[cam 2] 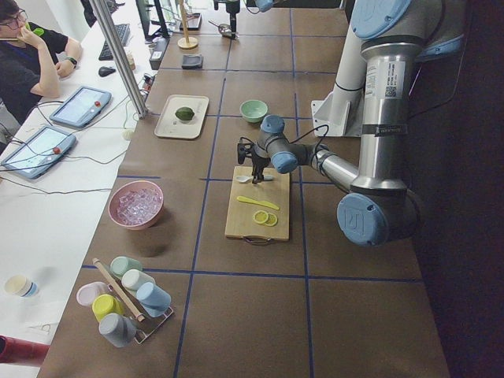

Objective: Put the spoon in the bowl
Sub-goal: 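Lower the left gripper onto the white spoon handle and close it, then carry the white spoon with the left gripper and lower it into the bowl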

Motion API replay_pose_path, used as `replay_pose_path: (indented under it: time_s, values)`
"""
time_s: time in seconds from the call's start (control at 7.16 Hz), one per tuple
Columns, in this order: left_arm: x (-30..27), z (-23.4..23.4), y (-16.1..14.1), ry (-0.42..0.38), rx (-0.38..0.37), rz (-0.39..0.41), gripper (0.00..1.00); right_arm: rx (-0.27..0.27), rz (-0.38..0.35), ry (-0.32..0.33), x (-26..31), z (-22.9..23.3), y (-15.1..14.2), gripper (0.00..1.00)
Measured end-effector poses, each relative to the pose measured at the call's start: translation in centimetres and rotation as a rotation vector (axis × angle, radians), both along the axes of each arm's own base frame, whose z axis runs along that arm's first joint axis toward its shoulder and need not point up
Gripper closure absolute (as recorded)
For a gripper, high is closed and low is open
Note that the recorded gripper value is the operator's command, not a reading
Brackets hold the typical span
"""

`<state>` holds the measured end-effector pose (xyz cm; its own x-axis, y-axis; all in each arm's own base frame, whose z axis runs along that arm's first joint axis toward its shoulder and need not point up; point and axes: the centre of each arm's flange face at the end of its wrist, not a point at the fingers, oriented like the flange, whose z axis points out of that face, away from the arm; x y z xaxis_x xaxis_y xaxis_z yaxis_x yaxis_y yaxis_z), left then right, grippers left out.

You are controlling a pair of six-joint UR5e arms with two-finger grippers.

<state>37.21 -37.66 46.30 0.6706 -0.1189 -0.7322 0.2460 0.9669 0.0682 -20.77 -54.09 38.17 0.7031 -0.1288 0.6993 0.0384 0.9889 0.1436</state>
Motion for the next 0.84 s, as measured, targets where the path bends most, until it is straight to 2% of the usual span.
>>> replay_pose_path:
  time_s: [0.42,0.84]
  values:
    - [-0.2,-0.4,0.1,0.007,-0.004,-0.003,1.00,-0.004,0.002,0.001,0.0,0.1,0.1,0.00]
    - [-2.2,-7.2,1.8,0.004,-0.055,0.035,1.00,-0.006,0.002,0.000,0.2,0.3,0.3,0.00]
